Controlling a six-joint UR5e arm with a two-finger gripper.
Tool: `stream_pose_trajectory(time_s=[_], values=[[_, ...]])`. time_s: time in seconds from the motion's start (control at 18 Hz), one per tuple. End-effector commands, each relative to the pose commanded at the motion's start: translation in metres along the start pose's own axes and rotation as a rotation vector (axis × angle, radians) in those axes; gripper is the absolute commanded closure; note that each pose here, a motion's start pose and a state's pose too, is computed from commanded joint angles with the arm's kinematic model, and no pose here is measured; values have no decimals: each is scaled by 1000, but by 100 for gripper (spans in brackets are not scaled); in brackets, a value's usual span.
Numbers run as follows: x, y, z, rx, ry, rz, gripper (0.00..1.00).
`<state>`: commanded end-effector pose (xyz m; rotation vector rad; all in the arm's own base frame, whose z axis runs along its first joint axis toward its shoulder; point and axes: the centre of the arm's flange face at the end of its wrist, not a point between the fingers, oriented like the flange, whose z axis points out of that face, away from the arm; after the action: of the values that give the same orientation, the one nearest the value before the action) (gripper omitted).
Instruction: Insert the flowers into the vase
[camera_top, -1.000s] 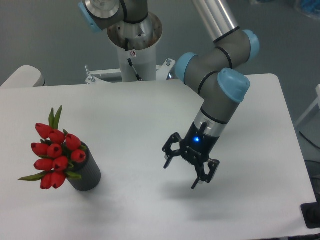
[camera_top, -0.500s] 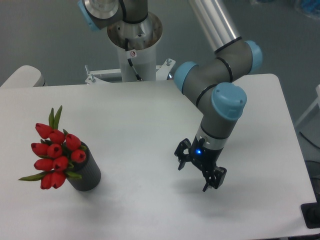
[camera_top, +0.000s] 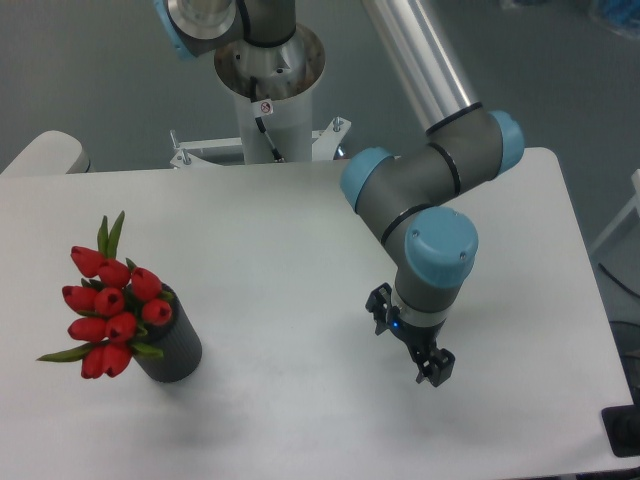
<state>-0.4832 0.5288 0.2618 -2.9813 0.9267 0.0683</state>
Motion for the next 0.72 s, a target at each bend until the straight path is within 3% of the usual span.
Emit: stream_pose_trajectory(time_s=[0.56,0.72], values=[[1,1,2,-6,3,34,0],[3,2,2,-8,6,84,0]])
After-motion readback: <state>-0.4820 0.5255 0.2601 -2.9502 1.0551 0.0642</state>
